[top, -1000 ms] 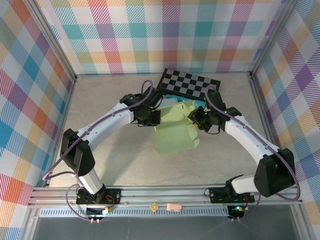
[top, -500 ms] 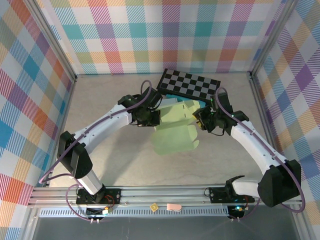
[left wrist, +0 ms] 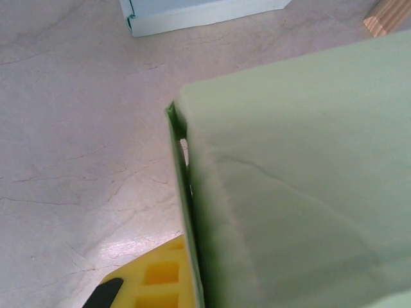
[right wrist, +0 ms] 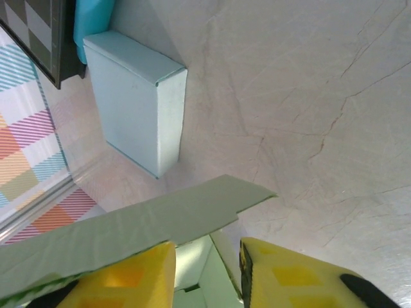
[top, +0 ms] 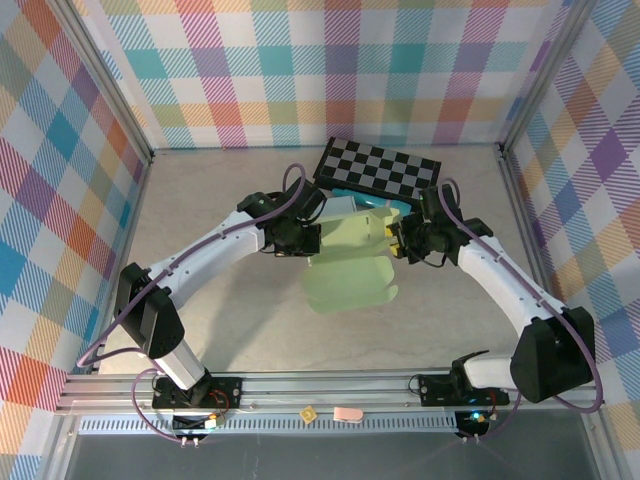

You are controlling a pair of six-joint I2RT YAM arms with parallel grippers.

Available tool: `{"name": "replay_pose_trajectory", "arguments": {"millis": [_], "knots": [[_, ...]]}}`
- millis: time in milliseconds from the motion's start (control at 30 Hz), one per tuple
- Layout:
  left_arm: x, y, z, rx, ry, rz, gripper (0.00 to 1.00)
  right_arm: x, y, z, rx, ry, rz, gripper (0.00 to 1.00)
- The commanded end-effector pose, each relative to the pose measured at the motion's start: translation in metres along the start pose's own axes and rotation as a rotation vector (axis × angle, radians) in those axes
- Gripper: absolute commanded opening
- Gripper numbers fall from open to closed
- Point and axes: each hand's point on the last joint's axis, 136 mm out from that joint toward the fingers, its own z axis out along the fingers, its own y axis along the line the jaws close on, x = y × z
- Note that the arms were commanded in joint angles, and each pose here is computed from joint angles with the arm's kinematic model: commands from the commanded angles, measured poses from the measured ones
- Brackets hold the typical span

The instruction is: Fold the paper box

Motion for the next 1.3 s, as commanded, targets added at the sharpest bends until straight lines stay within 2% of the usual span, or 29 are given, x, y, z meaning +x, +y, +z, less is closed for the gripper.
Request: {"name": "replay_pose_trajectory", "arguments": {"millis": [0,367,1267], "knots": [[0.003,0.000,-0.010,0.003,-0.014,-0.001,0.00,0.005,0.007,-0.001,-0.038,0.035,0.058,0.31],[0.001,-0.004,-0.005,0.014,-0.013,-0.007,0.00,0.019,0.021,0.005,-0.093,0.127,0.018,0.27],[-0.004,-0.013,0.000,0.041,-0.014,-0.022,0.00,0.054,0.019,0.015,-0.082,0.209,-0.032,0.20]]}}
